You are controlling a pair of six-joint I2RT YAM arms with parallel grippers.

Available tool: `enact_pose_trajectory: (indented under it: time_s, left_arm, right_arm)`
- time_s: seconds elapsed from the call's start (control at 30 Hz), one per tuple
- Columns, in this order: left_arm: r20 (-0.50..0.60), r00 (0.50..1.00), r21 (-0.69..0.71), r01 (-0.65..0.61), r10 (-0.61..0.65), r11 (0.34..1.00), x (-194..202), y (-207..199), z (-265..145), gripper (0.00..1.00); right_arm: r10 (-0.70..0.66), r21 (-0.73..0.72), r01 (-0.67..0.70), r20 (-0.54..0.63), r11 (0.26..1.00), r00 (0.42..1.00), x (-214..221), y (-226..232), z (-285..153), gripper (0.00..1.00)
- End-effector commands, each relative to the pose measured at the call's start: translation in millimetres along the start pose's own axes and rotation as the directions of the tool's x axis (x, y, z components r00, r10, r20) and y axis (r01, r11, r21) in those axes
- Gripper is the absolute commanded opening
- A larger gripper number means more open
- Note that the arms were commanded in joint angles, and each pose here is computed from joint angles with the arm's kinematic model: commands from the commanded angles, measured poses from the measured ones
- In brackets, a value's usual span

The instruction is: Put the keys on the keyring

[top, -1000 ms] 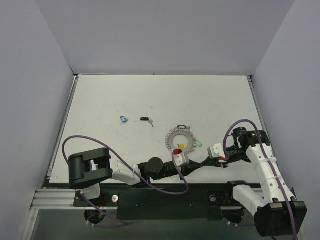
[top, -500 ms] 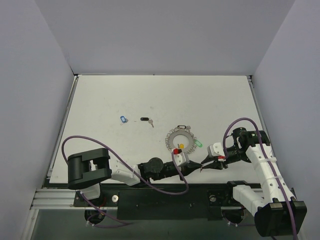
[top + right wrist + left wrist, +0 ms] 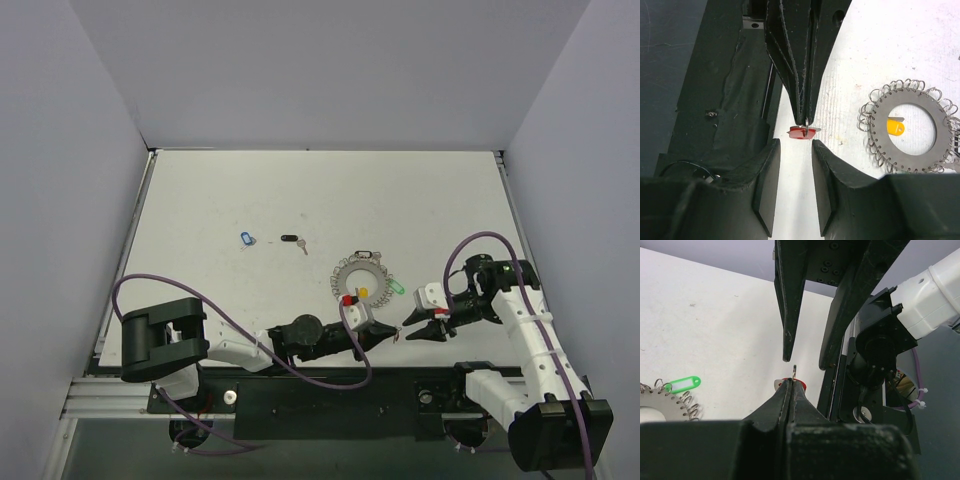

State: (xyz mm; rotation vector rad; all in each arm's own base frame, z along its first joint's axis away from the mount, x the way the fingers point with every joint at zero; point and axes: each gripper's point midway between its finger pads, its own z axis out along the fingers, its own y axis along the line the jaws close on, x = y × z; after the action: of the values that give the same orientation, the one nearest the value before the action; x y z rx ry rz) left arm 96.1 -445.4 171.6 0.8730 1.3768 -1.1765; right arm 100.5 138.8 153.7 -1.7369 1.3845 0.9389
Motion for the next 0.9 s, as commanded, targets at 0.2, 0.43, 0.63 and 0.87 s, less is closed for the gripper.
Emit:
enact_pose_trajectory:
  time_s: [0.2, 0.43, 0.63, 0.87]
  left_arm:
    - [0.042, 0.999, 0.036, 0.011, -0.012, 0.999, -17.5, -10.1, 6.9, 0.0]
    - [0.039, 0.999, 0.032, 0.009, -0.01, 0.999, -16.8, -9.0, 8.4, 0.0]
    - [0.038, 0.999, 0.037, 0.011, -0.012, 0.999, -16.7, -10.4, 9.8, 0.0]
    - [0.036, 0.999, 0.04, 0.012, -0.013, 0.999, -16.3, -11.0, 11.7, 0.0]
  right_arm:
    - [0.181, -0.158, -0.17, 0.056, 0.973, 0.982, -25.3, 36.9, -0.9, 0.28]
    - [0.174, -0.197, -0.163, 0.039, 0.967, 0.984, -23.0, 40.5, 2.0, 0.23]
    - [0.177, -0.214, -0.164, 0.041, 0.963, 0.983, -24.7, 40.0, 3.1, 0.18]
    - [0.177, -0.216, -0.164, 0.042, 0.962, 0.983, -24.7, 39.6, 3.5, 0.16]
